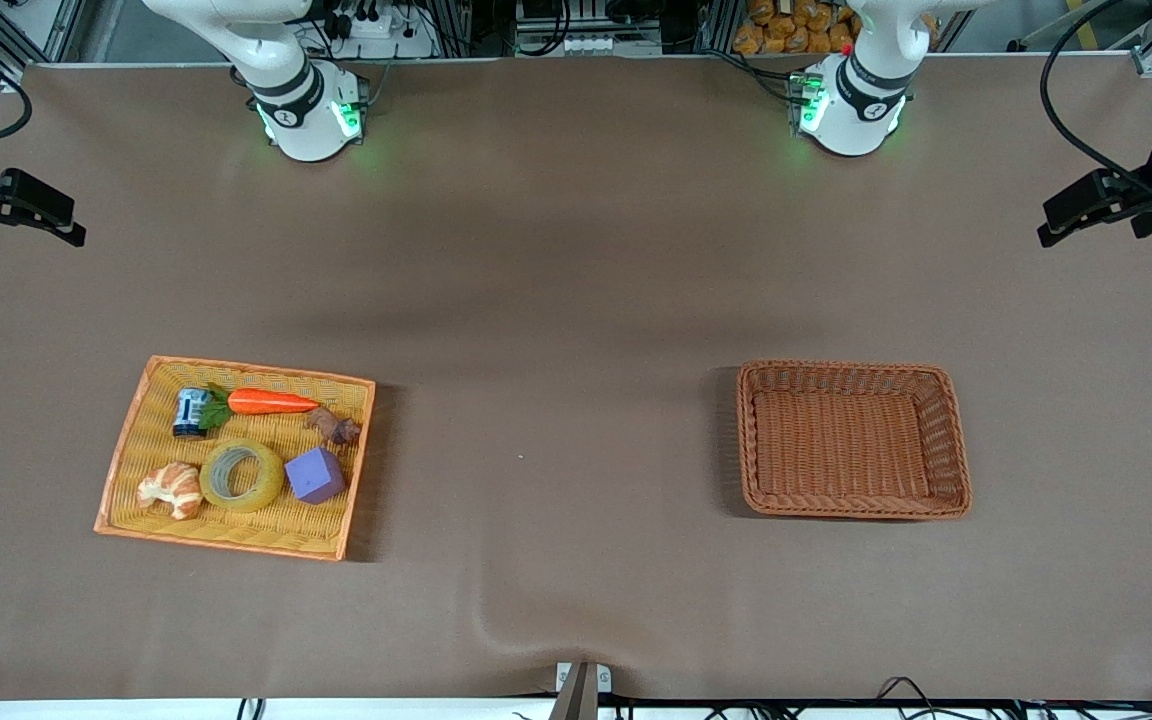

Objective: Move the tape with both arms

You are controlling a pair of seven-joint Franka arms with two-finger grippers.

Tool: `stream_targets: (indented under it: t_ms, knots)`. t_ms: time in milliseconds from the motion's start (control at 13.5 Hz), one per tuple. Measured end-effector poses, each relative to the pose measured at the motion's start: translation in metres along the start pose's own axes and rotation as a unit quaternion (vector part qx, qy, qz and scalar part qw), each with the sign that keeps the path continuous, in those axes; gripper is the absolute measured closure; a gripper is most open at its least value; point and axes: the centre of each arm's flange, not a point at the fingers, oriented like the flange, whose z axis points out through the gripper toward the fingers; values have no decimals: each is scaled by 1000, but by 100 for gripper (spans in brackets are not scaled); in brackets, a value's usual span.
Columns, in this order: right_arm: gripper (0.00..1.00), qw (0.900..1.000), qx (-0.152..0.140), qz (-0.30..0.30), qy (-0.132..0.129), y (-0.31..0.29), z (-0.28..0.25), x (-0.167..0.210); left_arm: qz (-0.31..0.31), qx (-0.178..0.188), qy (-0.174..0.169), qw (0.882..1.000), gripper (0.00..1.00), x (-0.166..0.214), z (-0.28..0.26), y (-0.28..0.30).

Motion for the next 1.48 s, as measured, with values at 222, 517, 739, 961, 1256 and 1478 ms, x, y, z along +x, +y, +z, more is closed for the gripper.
stream_targets:
  t_ms: [222, 517, 739, 961, 1256, 1478]
  knots:
    - [0, 1000, 0, 1, -5, 1, 4, 2, 1, 0, -2, 1000, 0, 0, 1, 1]
    - [0, 1000, 1, 2, -11, 3, 11, 6, -3, 0, -3, 1000, 0, 1, 1, -3]
    - [0, 1000, 2, 7, -21, 9, 20, 11, -5, -4, -3, 1000, 0, 1, 1, -6]
    - [0, 999, 3, 8, -32, 13, 27, 13, -7, -5, -4, 1000, 0, 2, 2, -7]
    - [0, 999, 5, 7, -45, 14, 40, 21, -4, -10, -7, 1000, 0, 3, 4, -4]
    - [0, 999, 5, 8, -50, 15, 46, 24, -4, -10, -9, 1000, 0, 4, 6, -4]
